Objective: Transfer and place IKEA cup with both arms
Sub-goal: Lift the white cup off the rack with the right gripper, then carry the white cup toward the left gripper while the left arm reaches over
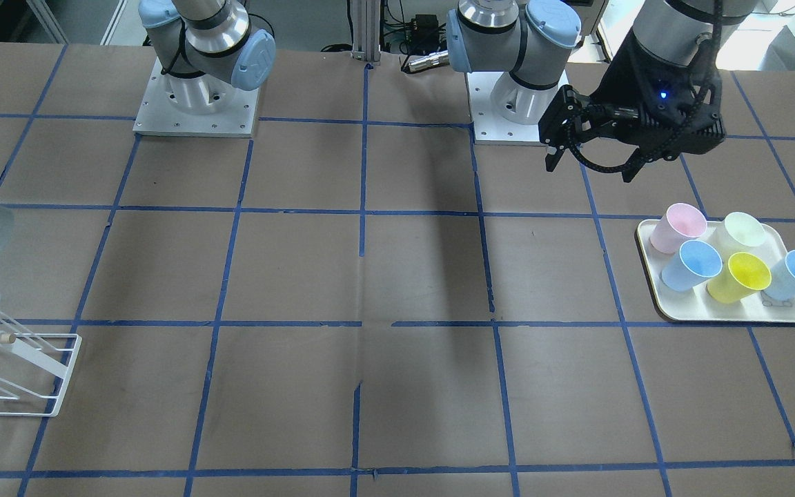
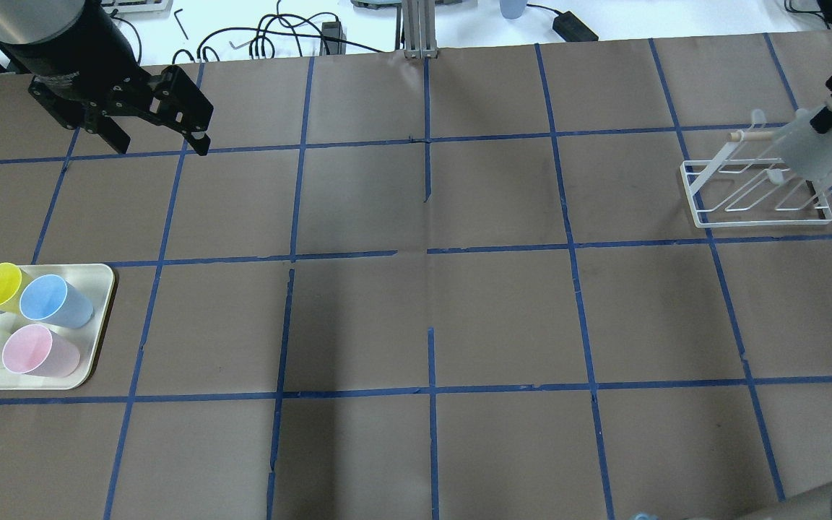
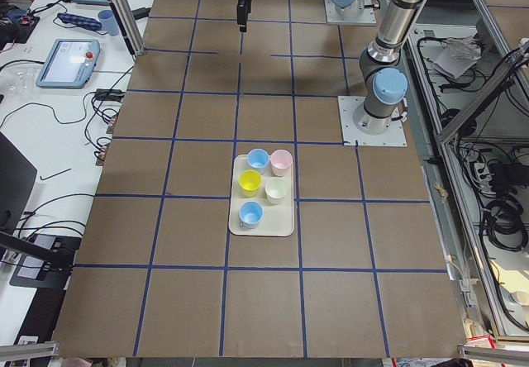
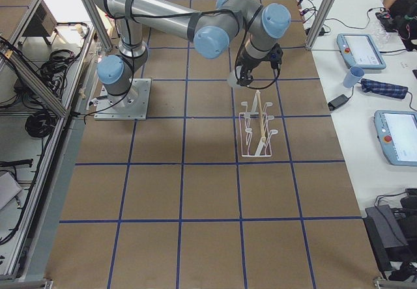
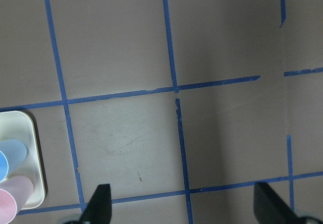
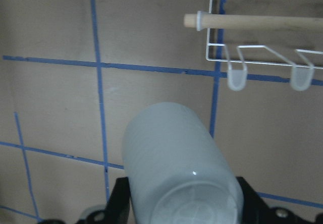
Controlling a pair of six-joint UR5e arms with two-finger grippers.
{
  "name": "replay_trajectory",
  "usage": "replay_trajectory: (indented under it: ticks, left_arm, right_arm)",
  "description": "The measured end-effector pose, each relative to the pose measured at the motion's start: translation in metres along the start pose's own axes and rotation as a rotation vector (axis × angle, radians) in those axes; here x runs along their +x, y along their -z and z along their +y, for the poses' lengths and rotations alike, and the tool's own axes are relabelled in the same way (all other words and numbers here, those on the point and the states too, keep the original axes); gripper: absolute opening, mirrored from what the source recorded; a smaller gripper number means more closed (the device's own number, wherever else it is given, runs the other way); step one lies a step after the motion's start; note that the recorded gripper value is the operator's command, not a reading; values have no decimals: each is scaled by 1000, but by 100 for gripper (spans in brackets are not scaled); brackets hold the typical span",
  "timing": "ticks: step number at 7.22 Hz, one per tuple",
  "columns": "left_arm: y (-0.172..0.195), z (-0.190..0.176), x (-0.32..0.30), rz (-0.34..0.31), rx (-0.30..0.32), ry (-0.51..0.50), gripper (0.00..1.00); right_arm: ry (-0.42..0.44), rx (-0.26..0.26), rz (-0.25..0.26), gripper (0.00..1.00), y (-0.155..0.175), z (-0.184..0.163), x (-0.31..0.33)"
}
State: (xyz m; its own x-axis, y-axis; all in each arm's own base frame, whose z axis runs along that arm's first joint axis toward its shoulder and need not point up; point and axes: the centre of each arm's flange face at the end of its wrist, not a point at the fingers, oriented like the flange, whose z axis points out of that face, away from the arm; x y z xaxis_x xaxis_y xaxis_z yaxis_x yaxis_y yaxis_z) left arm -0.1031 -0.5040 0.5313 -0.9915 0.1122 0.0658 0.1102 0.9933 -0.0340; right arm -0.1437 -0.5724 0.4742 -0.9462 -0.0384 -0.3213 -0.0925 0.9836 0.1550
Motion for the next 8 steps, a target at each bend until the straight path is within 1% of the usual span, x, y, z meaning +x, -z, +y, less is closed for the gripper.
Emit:
replay_trajectory:
  ticks: [2, 3, 4, 5, 6, 7, 8]
  left_arm:
    - [-6, 6, 3, 102, 1, 12, 100]
    - [-11, 7, -5, 187, 9, 44, 100]
    - [-18, 5, -21, 320, 28, 99, 100]
    - [-29, 3, -34, 509, 56, 166, 100]
    - [-44, 0, -37, 698, 76, 226, 100]
    - [-61, -1, -35, 867, 84, 279, 100]
    - [-77, -1, -30, 1002, 90, 317, 100]
  right_arm:
    - [11, 7, -197, 38, -7, -4, -47]
    - [12, 11, -288, 35, -12, -6, -68]
    - [30, 7, -345, 34, -16, -7, -92]
    - [57, -8, -398, 34, -21, -6, -125]
    - [75, -20, -470, 34, -26, -3, -157]
    - [81, -26, -551, 34, -30, -1, -184]
    - [69, -21, -635, 34, -32, 1, -205]
